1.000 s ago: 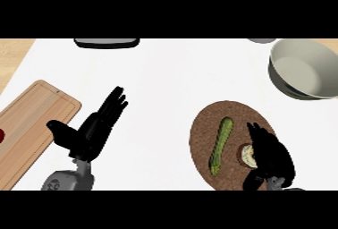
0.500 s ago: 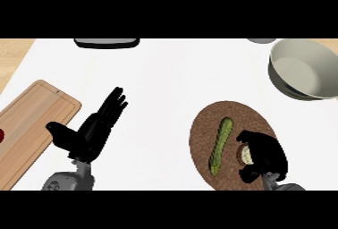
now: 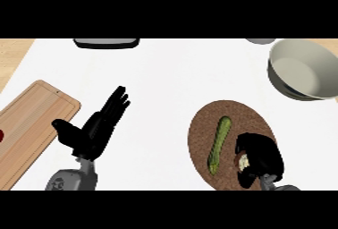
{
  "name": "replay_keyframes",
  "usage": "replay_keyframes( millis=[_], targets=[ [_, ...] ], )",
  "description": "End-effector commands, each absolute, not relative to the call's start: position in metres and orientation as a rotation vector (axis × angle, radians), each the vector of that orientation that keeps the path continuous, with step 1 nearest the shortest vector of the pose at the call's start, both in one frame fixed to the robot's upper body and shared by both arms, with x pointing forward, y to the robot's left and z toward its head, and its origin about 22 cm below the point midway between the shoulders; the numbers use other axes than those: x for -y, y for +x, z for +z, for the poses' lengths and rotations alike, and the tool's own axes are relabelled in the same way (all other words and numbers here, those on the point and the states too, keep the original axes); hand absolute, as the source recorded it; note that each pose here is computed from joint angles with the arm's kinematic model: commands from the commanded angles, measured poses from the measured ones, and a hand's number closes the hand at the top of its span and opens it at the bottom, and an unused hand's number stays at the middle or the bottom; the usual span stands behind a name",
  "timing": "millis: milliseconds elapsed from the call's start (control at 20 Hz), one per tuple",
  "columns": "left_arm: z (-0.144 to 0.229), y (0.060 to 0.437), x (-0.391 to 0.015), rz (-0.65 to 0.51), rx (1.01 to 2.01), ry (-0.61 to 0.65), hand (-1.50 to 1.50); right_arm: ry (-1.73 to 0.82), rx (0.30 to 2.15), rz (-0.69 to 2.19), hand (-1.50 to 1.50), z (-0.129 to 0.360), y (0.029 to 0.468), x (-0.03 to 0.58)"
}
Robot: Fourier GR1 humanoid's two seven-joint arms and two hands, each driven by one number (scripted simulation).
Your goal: Pick the cupcake from the placemat and place it in the bowl
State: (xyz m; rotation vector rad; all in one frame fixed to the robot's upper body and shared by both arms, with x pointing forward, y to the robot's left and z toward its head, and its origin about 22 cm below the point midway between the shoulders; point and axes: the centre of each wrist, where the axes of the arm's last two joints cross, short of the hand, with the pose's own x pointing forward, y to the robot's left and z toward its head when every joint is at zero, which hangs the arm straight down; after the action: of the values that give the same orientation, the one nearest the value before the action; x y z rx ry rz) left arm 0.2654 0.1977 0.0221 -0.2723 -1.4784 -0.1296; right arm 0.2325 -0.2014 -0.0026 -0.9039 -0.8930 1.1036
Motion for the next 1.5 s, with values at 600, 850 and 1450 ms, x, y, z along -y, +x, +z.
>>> replay_keyframes(
  millis=[600, 850, 1450],
  targets=[
    [0.027, 0.262, -0.214, -0.147, 1.484, -0.265, 0.0, -1.098, 0.852, 1.05, 1.5, 0.033, 0.343, 0.2],
    [0.025, 0.263, -0.208, -0.127, 1.504, -0.259, 0.0, -1.132, 1.025, 0.938, 1.5, 0.101, 0.327, 0.177],
    [0.023, 0.264, -0.188, -0.114, 1.464, -0.276, 0.0, -1.364, 1.168, 0.745, 1.5, 0.215, 0.271, 0.177]
  ],
)
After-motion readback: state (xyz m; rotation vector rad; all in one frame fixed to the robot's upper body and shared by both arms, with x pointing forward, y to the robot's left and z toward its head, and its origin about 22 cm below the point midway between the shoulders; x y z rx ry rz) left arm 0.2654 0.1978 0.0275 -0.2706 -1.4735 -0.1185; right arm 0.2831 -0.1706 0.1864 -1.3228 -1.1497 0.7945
